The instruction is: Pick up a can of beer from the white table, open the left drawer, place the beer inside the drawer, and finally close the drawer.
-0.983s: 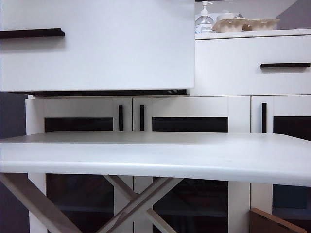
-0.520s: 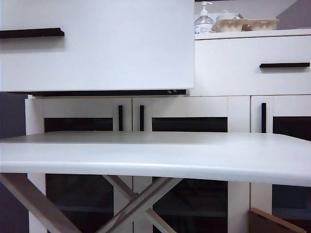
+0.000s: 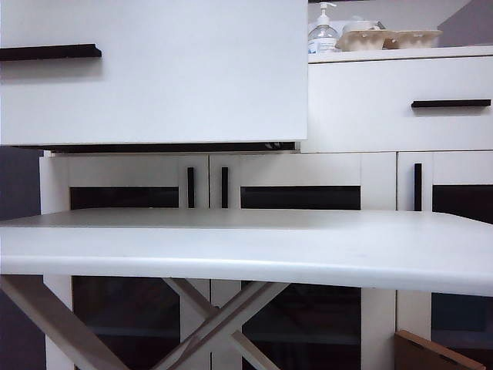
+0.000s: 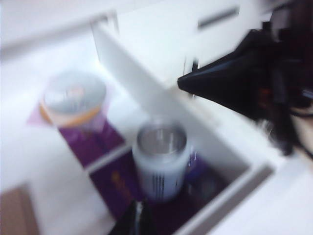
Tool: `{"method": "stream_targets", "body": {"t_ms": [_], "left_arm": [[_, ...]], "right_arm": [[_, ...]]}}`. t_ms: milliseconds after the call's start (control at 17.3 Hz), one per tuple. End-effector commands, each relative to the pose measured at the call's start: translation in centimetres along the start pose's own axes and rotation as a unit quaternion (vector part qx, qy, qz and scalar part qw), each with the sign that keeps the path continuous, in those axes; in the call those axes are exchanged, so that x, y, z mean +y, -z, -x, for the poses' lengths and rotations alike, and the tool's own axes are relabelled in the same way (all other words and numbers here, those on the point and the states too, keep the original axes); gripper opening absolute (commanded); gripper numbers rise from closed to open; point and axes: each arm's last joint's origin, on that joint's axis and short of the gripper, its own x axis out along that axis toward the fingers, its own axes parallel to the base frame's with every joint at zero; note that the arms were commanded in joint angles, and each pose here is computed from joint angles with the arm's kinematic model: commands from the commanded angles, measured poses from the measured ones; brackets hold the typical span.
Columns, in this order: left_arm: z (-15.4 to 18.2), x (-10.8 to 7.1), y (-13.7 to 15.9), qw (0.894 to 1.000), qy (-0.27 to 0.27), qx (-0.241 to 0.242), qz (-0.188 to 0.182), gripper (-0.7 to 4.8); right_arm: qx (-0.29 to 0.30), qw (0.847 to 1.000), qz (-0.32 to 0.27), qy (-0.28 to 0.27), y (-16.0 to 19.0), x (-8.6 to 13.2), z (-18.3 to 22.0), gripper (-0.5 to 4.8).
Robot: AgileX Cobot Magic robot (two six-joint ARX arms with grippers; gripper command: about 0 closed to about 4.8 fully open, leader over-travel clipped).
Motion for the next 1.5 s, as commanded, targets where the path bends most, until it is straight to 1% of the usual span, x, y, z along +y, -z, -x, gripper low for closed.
{"method": "stream_targets", "body": {"t_ms": [58,116,173,231,289,347,462,751,867,925,983,1156,1214,1272,1329,1387,1445,1503], "left_arm": [[0.2,-0.2,0.2,1.0,0.005,0.011,-0.006,-0.06],[0.3,-0.2,0.2,1.0,0.005,0.01,-0.005,-0.06],[0.3,-0.2,0.1,1.0,0.005,0.01,-0.005,-0.06],[0.4,-0.2,0.1,1.0,0.005,0.009,-0.005,-0.06],[0.4,-0.2,0.1,1.0,0.004,0.009,-0.005,-0.06],[0.4,-0.2,0.1,1.0,0.005,0.009,-0.005,-0.06],[0.5,-0.3,0.1,1.0,0.005,0.008,-0.005,-0.06],[0.7,-0.4,0.2,1.0,0.006,0.014,-0.003,-0.06],[1.0,-0.8,0.5,0.999,0.046,0.024,0.005,-0.06],[1.0,-0.9,1.0,0.997,0.065,0.043,0.012,-0.06],[1.1,-1.0,1.3,0.996,0.07,0.06,0.002,-0.06],[1.4,-1.2,1.6,0.995,0.072,0.065,0.013,-0.06],[2.2,-1.5,1.6,0.996,0.062,0.056,0.02,-0.06],[3.3,-1.8,1.6,0.998,0.037,0.043,0.017,-0.06],[4.3,-2.1,1.7,0.999,0.013,0.033,0.01,-0.06],[5.6,-2.7,2.2,1.0,-0.002,0.014,0.014,-0.06],[6.7,-3.2,3.2,0.999,-0.028,-0.01,0.022,-0.06],[7.2,-3.5,4.8,0.996,-0.077,-0.022,0.028,-0.06]], "right_arm": [[0.023,1.0,-0.003,-0.005,0.6,0.5,-0.6,-0.02],[0.032,0.999,-0.003,-0.009,1.0,0.5,-1.1,-0.02],[0.039,0.999,-0.003,-0.026,1.3,0.8,-1.5,-0.01],[0.047,0.996,-0.005,-0.072,1.6,1.3,-2.0,-0.01],[0.052,0.993,-0.006,-0.103,1.8,1.6,-2.2,-0.02],[0.055,0.991,-0.003,-0.119,2.0,2.5,-2.3,-0.01],[0.051,0.99,0.016,-0.131,2.0,3.4,-2.4,-0.01],[0.053,0.991,0.018,-0.124,1.7,3.6,-1.7,-0.01],[0.044,0.994,0.022,-0.094,0.7,3.5,0.5,-0.01],[0.028,0.996,0.031,-0.079,-0.3,3.5,2.7,-0.01],[0.015,0.997,0.048,-0.064,-1.1,3.5,4.7,-0.01],[-0.011,0.997,0.063,-0.032,-2.5,3.3,9.5,-0.01],[-0.025,0.997,0.063,-0.029,-3.0,3.3,11.0,-0.01],[-0.037,0.997,0.062,-0.016,-3.3,3.0,12.1,-0.01],[-0.042,0.997,0.061,-0.007,-3.5,2.6,12.8,-0.01],[-0.04,0.997,0.06,-0.006,-3.5,2.5,13.1,-0.01],[-0.027,0.998,0.059,-0.006,-3.2,2.5,13.1,-0.01],[-0.019,0.998,0.058,-0.007,-3.1,2.5,13.0,-0.01]]}}
